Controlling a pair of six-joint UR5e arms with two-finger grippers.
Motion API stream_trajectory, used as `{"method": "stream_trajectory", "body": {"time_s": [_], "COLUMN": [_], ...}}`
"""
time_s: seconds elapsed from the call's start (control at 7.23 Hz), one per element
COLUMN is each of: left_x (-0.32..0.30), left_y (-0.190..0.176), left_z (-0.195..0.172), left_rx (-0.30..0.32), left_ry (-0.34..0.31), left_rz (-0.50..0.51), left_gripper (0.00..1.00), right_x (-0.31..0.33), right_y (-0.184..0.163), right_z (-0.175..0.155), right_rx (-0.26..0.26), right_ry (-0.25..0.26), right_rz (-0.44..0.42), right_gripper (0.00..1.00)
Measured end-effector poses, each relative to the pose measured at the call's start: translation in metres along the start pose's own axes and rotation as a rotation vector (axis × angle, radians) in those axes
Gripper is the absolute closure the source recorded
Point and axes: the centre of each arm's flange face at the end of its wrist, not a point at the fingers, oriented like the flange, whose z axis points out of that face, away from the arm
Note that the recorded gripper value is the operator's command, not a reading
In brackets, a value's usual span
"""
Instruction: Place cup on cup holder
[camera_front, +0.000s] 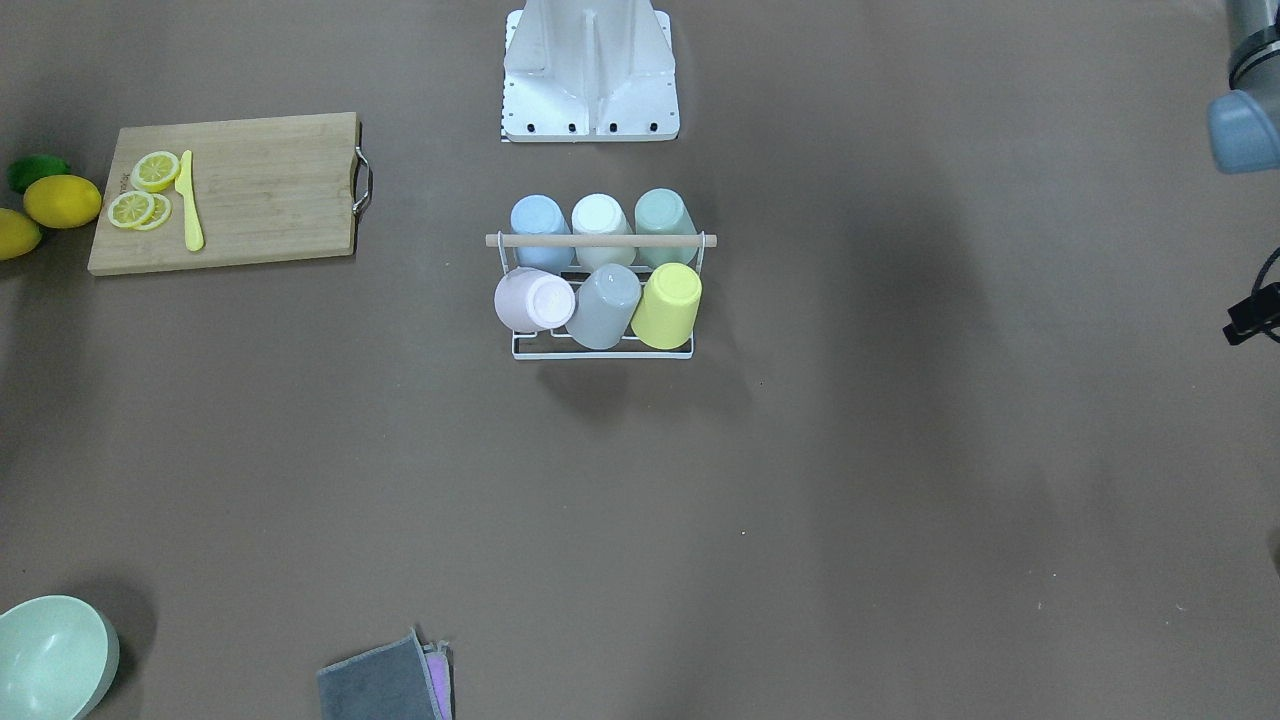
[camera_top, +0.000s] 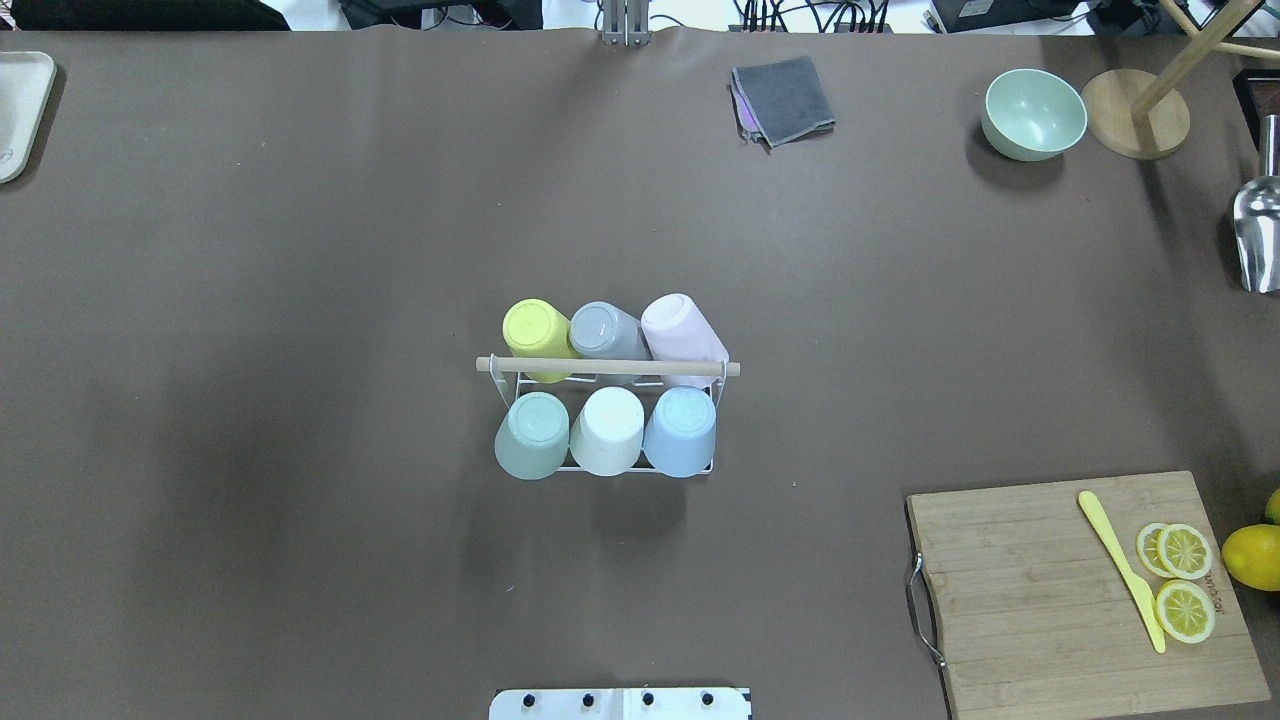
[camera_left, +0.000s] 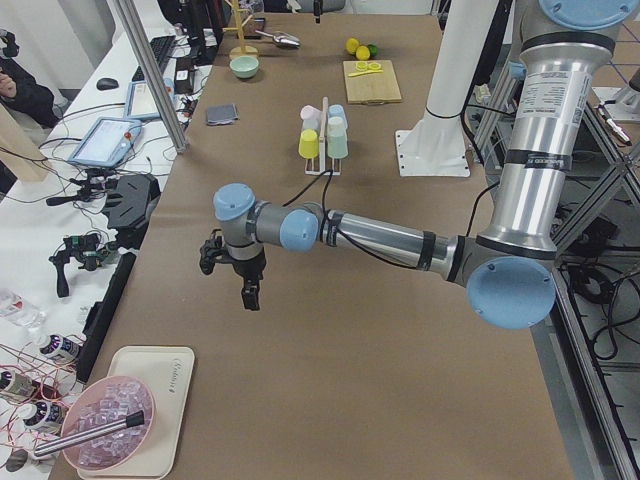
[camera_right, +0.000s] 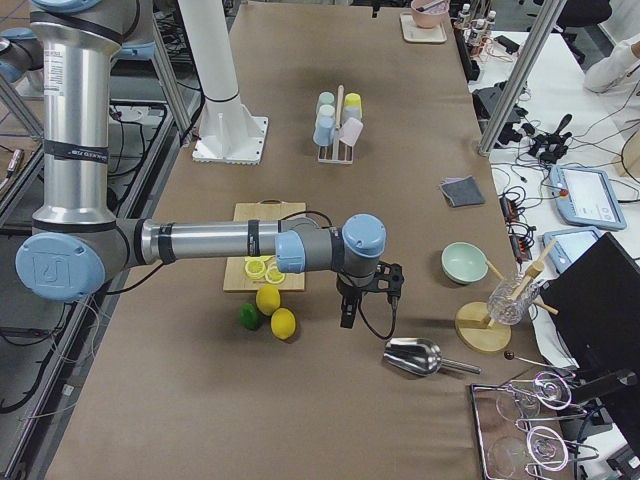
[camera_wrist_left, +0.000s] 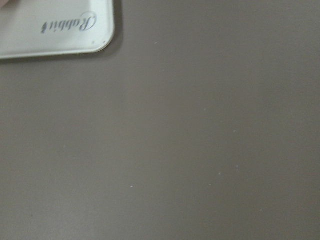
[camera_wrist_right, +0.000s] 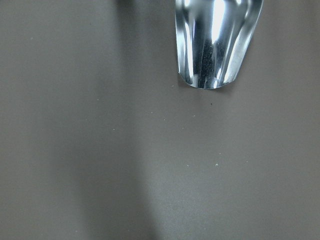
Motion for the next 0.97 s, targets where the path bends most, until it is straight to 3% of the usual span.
{"method": "stream_trajectory", "body": {"time_s": [0.42,0.97], "left_x": [-0.105,-0.125], "left_y": [0.036,0.044], "left_z": [-0.003,-0.002], "left_rx": [-0.042,-0.055], "left_ry": [0.067,0.073], "left_rz": [-0.079,-0.109], "left_gripper": [0.02,0.02], "right_x": [0.001,0.004], "right_y": [0.0,-0.001], "right_z": [0.002,0.005], "right_rx": [-0.003,-0.01], "right_ry": [-0.001,-0.007], "right_rz": [0.002,0.007], "right_gripper": [0.0,0.0]}}
